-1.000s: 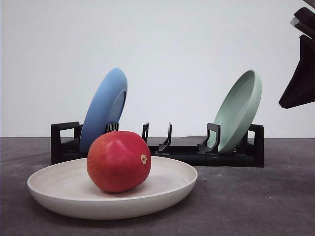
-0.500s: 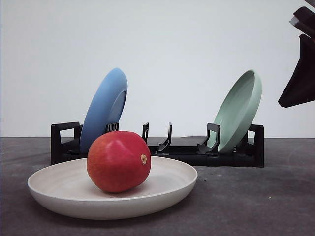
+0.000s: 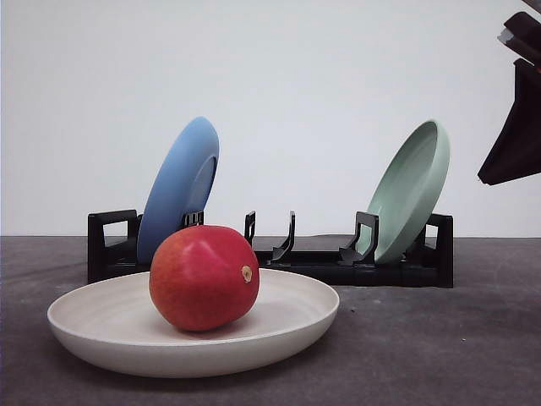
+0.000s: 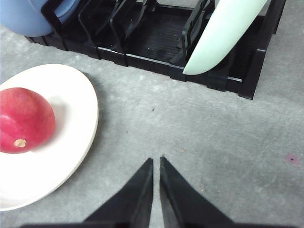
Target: Place pomegranate in white plate
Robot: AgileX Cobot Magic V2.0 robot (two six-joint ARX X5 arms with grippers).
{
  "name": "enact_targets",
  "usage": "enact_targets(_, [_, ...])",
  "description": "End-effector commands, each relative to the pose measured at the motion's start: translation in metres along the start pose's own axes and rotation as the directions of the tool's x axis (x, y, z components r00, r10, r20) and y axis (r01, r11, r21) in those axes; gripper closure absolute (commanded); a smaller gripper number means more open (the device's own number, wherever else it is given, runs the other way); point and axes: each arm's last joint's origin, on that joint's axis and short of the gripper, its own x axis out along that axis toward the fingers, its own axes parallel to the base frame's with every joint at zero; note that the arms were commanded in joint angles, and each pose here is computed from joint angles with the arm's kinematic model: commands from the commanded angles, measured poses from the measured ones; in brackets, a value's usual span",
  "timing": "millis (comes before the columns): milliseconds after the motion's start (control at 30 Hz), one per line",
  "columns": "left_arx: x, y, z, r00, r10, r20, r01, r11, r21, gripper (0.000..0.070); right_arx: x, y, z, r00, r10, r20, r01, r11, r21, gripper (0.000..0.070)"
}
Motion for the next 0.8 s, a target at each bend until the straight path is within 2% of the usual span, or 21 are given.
enact_targets(0, [0.001, 0.0, -0.004, 1.0, -0.006, -0.01, 0.006, 1.0, 0.014, 0.07, 0.0, 0.001, 0.002, 1.0, -0.001, 0.011, 0.001, 0.999, -0.036, 0.0683])
enact_targets(67, [0.001, 0.0, -0.004, 1.0, -0.006, -0.01, 0.006, 1.0, 0.014, 0.07, -0.004, 0.0, 0.002, 0.999, -0.036, 0.036, 0.04, 0.993, -0.113, 0.0683])
enact_targets(167, [0.001, 0.0, -0.004, 1.0, -0.006, -0.01, 0.006, 1.0, 0.014, 0.07, -0.01, -0.003, -0.005, 0.989, -0.095, 0.116, 0.112, 0.983, -0.146, 0.0682])
enact_targets(333, [0.001, 0.0, -0.004, 1.0, -0.006, -0.01, 0.006, 1.0, 0.014, 0.07, -0.017, -0.018, -0.035, 0.937, -0.223, 0.269, 0.258, 0.961, -0.102, 0.0682])
enact_targets(533, [0.001, 0.0, -0.004, 1.0, -0.006, -0.01, 0.006, 1.0, 0.014, 0.07, -0.025, -0.032, -0.067, 0.874, -0.297, 0.384, 0.337, 0.94, -0.041, 0.0683])
enact_targets(767, [0.001, 0.0, -0.004, 1.0, -0.006, -0.01, 0.006, 1.0, 0.014, 0.07, -0.03, -0.041, -0.083, 0.793, -0.362, 0.49, 0.407, 0.913, 0.015, 0.0682])
